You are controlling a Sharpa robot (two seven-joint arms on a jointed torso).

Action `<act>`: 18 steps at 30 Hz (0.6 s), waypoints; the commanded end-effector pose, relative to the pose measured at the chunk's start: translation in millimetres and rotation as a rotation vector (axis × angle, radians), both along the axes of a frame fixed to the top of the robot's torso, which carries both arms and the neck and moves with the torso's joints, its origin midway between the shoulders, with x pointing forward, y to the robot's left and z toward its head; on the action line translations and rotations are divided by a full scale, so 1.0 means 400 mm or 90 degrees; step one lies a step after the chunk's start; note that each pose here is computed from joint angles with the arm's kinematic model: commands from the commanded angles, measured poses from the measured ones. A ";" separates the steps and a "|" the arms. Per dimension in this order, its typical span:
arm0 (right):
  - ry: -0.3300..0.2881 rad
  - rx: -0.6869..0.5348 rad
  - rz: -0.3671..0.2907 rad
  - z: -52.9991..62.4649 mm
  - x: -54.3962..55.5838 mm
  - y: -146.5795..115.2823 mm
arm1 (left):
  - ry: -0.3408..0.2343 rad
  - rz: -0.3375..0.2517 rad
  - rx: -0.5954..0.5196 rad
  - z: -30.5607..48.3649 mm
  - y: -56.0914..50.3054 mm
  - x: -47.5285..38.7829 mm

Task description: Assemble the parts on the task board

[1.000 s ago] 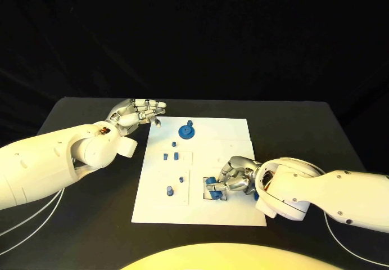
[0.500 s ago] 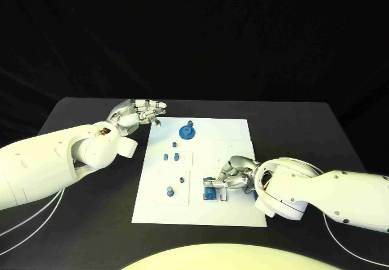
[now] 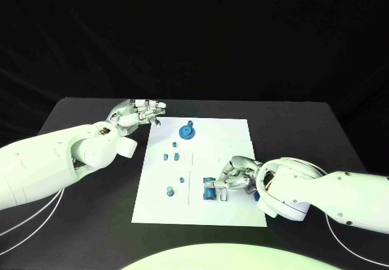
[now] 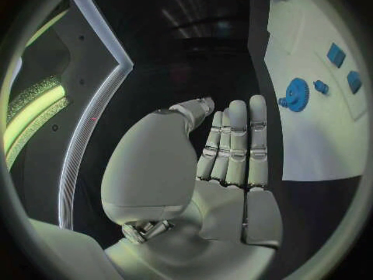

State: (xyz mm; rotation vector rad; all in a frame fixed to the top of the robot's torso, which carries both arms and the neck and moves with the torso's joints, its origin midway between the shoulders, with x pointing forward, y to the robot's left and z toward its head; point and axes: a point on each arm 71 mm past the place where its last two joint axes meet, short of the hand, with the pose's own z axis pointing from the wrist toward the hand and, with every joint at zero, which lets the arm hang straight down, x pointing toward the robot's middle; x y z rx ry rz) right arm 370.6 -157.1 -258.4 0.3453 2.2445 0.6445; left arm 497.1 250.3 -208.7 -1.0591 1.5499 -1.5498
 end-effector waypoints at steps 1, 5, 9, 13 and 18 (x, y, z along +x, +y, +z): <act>-0.010 0.007 0.031 0.006 -0.012 0.004 | 0.000 -0.008 -0.008 0.002 -0.004 -0.001; -0.009 0.017 0.048 0.012 -0.024 0.008 | 0.000 -0.007 -0.007 0.002 -0.002 -0.001; -0.009 0.017 0.055 0.013 -0.027 0.007 | 0.000 -0.007 -0.007 0.002 -0.003 -0.001; -0.021 0.011 0.047 0.014 -0.022 -0.006 | 0.000 -0.008 -0.008 0.002 -0.003 -0.001; -0.043 0.011 0.010 0.019 -0.012 -0.049 | -0.001 -0.007 -0.007 0.002 -0.002 -0.001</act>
